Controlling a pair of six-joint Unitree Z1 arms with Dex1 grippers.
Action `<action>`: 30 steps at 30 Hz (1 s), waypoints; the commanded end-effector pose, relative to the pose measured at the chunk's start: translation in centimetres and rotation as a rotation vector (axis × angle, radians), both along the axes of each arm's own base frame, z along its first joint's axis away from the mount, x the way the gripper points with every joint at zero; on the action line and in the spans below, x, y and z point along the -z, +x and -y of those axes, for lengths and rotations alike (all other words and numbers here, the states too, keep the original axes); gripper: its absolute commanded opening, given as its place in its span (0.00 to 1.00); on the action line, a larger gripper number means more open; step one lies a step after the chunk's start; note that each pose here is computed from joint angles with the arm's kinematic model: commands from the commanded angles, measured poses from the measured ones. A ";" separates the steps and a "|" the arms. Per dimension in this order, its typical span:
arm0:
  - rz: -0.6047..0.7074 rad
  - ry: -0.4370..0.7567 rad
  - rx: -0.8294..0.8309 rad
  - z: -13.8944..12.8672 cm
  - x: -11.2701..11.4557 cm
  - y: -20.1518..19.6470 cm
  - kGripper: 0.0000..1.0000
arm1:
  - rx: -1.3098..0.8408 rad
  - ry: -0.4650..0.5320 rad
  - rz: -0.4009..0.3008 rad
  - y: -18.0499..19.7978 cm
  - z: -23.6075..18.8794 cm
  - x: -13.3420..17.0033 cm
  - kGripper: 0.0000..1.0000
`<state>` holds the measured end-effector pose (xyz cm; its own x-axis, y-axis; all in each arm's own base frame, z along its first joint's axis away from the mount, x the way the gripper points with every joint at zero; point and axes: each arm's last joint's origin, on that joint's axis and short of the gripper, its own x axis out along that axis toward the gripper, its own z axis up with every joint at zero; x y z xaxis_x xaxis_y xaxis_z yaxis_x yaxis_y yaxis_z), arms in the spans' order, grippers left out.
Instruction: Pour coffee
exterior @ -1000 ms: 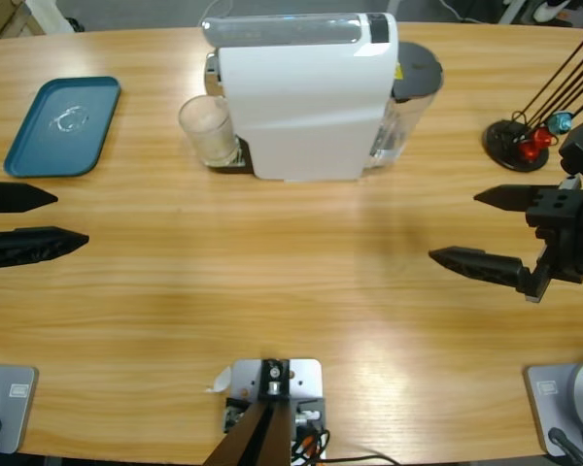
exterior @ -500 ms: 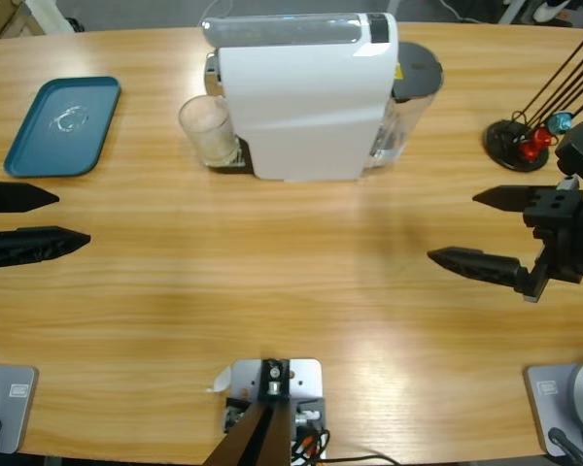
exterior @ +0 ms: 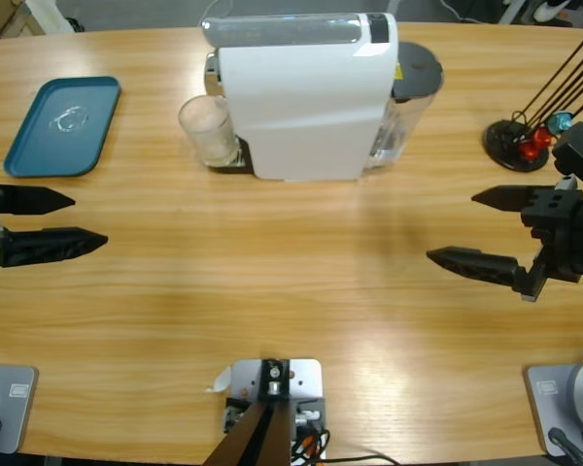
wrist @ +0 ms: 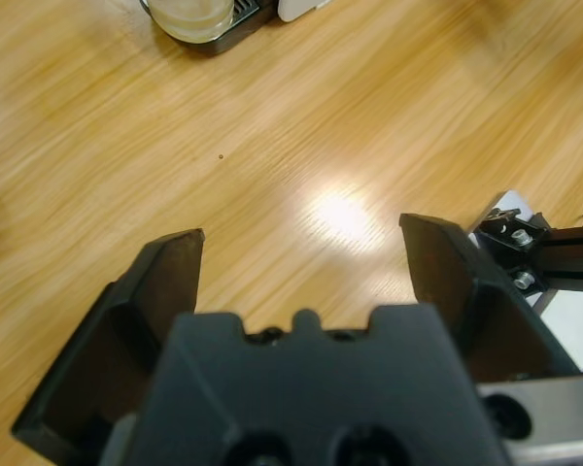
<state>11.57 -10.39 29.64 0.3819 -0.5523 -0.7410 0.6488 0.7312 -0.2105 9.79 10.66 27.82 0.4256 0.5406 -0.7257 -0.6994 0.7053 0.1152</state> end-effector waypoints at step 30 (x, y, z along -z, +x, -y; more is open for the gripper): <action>0.321 -0.074 0.111 4.3 1.8 5.1 0.88 | 0.009 0.038 0.007 -0.7 0.6 -0.7 1.00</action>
